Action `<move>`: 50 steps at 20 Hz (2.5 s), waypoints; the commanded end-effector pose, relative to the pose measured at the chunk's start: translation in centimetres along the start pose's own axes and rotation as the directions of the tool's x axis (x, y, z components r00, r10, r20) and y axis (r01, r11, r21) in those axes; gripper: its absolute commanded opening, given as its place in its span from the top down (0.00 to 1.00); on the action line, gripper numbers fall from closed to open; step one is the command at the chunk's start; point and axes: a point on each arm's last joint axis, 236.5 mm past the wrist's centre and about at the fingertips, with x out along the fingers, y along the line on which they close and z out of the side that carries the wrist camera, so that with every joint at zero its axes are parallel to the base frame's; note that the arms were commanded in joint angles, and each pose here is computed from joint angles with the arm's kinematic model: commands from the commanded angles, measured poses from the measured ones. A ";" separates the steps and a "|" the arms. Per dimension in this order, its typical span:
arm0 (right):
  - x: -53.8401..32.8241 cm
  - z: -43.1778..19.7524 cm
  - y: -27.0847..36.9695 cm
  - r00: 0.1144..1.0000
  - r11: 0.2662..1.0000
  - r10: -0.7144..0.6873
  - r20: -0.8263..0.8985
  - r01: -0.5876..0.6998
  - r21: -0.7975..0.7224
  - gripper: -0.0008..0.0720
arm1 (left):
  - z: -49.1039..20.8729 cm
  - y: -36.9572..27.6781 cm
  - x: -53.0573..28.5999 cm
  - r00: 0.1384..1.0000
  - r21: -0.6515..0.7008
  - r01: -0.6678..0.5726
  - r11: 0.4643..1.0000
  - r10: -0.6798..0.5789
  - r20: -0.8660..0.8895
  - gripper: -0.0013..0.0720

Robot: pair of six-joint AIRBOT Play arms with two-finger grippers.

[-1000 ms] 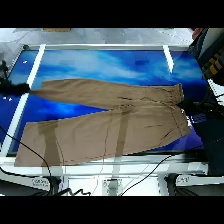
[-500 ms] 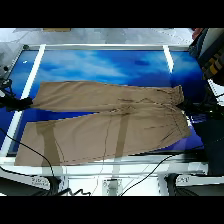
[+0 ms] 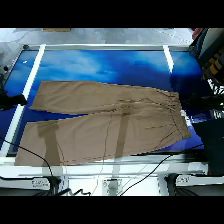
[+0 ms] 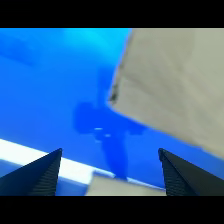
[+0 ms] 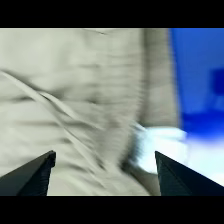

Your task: Fold the clothes and pants, and hang the long-sleeved shirts on hangers.

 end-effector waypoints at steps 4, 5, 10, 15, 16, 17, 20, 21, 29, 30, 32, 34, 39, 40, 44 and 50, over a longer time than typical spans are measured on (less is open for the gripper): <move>-8.0 -4.1 -2.3 0.949 0.975 -0.216 -0.232 0.221 -0.006 0.94 | -2.3 0.5 -8.8 0.999 0.019 -0.052 0.998 0.052 -0.012 0.97; -9.0 -4.8 -1.8 0.950 0.975 -0.215 -0.226 0.220 -0.004 0.95 | -2.2 -0.5 -9.9 1.000 0.016 -0.003 1.000 0.002 0.023 0.96; -10.6 -11.6 -0.3 0.975 0.981 -0.149 -0.162 0.166 0.100 0.96 | -6.5 -2.9 -10.4 0.993 0.052 0.105 0.993 -0.107 0.049 0.97; -5.5 -20.9 1.4 0.975 0.937 0.015 -0.224 0.064 0.342 0.35 | -12.6 -3.3 -4.8 0.990 -0.022 0.130 0.991 -0.131 -0.058 0.97; -4.6 -22.2 1.2 0.969 0.931 0.022 -0.246 0.069 0.359 0.35 | -12.8 -3.3 -4.2 0.991 -0.025 0.124 0.992 -0.125 -0.050 0.97; -3.7 -23.1 0.9 0.967 0.932 0.021 -0.255 0.074 0.355 0.35 | -13.1 -3.2 -3.7 0.991 -0.026 0.120 0.992 -0.121 -0.049 0.97; -1.9 -22.6 -1.3 0.981 0.917 -0.059 -0.185 0.126 0.377 0.35 | -13.2 -1.9 -3.3 0.997 -0.006 0.070 0.997 -0.071 -0.042 0.97; -1.6 -21.9 -2.2 0.984 0.906 -0.093 -0.153 0.147 0.396 0.35 | -13.1 -1.5 -3.3 0.998 0.002 0.055 0.998 -0.055 -0.037 0.97; 2.1 -19.3 -5.4 0.990 0.865 -0.123 -0.073 0.143 0.480 0.37 | -12.3 -1.2 -3.2 0.999 0.003 0.040 0.999 -0.040 -0.005 0.97; 2.5 -18.5 -5.7 0.992 0.862 -0.120 -0.044 0.126 0.491 0.37 | -12.3 -1.2 -3.3 0.999 0.003 0.040 0.999 -0.040 -0.005 0.97; 3.1 -17.0 -5.7 0.994 0.855 -0.110 0.021 0.084 0.512 0.37 | -12.5 -1.2 -3.3 0.999 0.003 0.043 0.999 -0.043 -0.012 0.96; 3.4 -15.8 -5.4 0.994 0.851 -0.086 0.068 0.038 0.524 0.38 | -13.5 -1.1 -3.3 0.998 0.017 0.039 0.999 -0.038 -0.056 0.97; 4.9 -15.6 -4.5 0.995 0.871 -0.023 0.093 -0.026 0.491 0.52 | -18.5 -2.1 -3.8 0.959 -0.010 0.093 0.996 -0.093 -0.268 0.97; 4.7 -15.4 -4.6 0.995 0.877 -0.028 0.100 -0.024 0.481 0.56 | -19.3 -2.1 -4.1 0.950 -0.039 0.096 0.995 -0.103 -0.294 0.97; 3.7 -14.6 -4.5 0.990 0.892 -0.047 0.135 -0.019 0.452 0.95 | -22.4 -2.1 -6.0 0.904 -0.113 0.123 0.986 -0.158 -0.396 0.97; 0.7 -12.7 -3.5 0.971 0.917 -0.079 0.226 -0.018 0.398 0.95 | -24.7 0.4 -6.9 0.883 -0.269 0.072 0.960 -0.187 -0.430 0.95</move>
